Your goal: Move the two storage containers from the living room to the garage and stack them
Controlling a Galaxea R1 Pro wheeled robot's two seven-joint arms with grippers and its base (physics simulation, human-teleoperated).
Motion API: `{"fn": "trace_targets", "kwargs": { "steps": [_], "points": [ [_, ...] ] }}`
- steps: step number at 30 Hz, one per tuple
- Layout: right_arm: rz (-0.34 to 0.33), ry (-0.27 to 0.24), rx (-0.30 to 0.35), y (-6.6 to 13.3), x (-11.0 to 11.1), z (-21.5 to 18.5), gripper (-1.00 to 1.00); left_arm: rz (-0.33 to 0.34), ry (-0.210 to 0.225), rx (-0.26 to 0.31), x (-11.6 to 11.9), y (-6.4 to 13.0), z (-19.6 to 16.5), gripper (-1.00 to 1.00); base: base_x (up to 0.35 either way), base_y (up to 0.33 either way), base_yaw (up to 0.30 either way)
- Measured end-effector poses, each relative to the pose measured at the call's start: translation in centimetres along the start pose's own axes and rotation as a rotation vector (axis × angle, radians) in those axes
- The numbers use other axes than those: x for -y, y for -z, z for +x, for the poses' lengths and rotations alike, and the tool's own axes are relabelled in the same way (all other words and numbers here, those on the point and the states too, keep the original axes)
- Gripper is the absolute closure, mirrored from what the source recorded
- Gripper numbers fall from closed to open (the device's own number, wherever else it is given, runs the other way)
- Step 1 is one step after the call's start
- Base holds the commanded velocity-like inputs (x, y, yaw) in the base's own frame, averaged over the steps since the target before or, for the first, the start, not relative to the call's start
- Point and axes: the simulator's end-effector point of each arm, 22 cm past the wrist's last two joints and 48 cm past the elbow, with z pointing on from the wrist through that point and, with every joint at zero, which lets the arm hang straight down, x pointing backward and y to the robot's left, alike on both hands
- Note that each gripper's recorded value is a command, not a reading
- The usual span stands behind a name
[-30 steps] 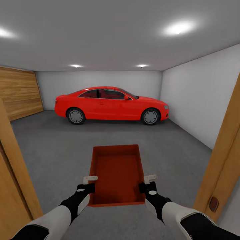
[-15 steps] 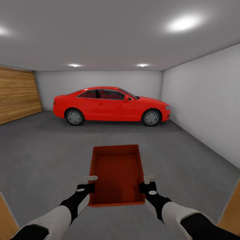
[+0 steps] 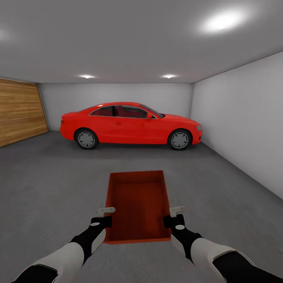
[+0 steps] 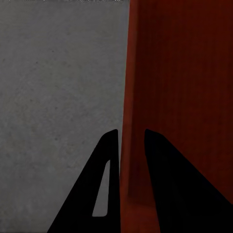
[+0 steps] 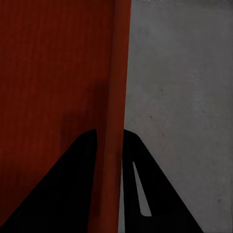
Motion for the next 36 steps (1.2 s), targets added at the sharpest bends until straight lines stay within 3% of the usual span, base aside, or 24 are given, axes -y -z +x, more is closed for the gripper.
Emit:
{"fn": "trace_targets", "kwargs": {
  "steps": [36],
  "points": [
    [0.000, 0.000, -0.001, 0.01, -0.01, 0.06, 1.00, 0.000, 0.000, -0.001, 0.00, 0.00, 0.06, 1.00, 0.321, 0.000, 0.000]
  ]
}}
